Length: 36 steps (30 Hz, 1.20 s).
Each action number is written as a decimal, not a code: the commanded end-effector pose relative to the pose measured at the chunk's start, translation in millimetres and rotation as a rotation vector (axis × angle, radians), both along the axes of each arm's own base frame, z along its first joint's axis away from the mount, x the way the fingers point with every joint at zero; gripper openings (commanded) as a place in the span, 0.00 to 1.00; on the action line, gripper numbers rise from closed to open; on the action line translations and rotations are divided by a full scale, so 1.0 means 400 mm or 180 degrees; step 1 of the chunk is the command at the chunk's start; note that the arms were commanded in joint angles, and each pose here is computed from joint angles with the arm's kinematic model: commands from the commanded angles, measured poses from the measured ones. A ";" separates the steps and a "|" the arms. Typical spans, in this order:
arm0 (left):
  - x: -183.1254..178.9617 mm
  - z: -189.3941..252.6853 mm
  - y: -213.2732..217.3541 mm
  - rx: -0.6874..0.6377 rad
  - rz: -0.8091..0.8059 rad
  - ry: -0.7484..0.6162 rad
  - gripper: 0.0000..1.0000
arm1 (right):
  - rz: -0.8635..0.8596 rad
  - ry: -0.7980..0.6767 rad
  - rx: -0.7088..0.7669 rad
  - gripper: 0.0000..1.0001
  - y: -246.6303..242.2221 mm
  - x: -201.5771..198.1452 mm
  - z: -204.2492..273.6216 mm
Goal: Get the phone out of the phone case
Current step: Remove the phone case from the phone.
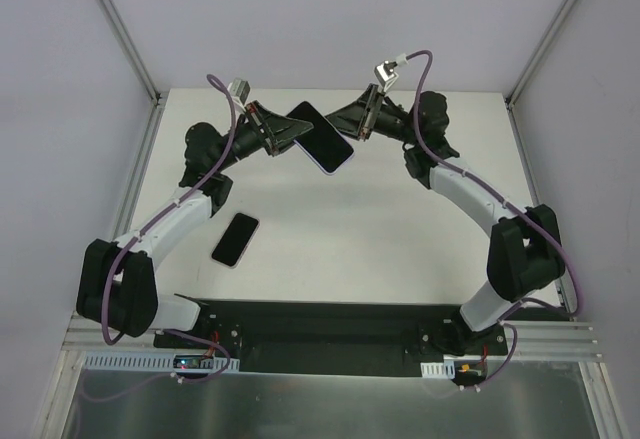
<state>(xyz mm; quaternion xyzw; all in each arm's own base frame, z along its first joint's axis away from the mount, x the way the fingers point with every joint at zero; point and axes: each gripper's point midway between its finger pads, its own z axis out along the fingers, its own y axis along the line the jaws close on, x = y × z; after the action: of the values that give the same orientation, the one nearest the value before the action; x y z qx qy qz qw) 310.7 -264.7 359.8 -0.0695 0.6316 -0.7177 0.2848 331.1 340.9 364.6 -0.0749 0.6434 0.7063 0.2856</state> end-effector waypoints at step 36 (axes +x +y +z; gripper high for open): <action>-0.123 -0.043 -0.096 0.0283 -0.1084 -0.0144 0.00 | 0.2018 -0.0477 -0.0519 0.06 0.182 -0.417 -0.004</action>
<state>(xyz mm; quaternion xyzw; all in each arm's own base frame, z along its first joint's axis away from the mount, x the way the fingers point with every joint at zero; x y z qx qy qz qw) 280.2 -263.8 351.5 0.0426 0.6522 -0.7234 0.2225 269.3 347.7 343.5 -0.2120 0.6911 0.6744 0.1506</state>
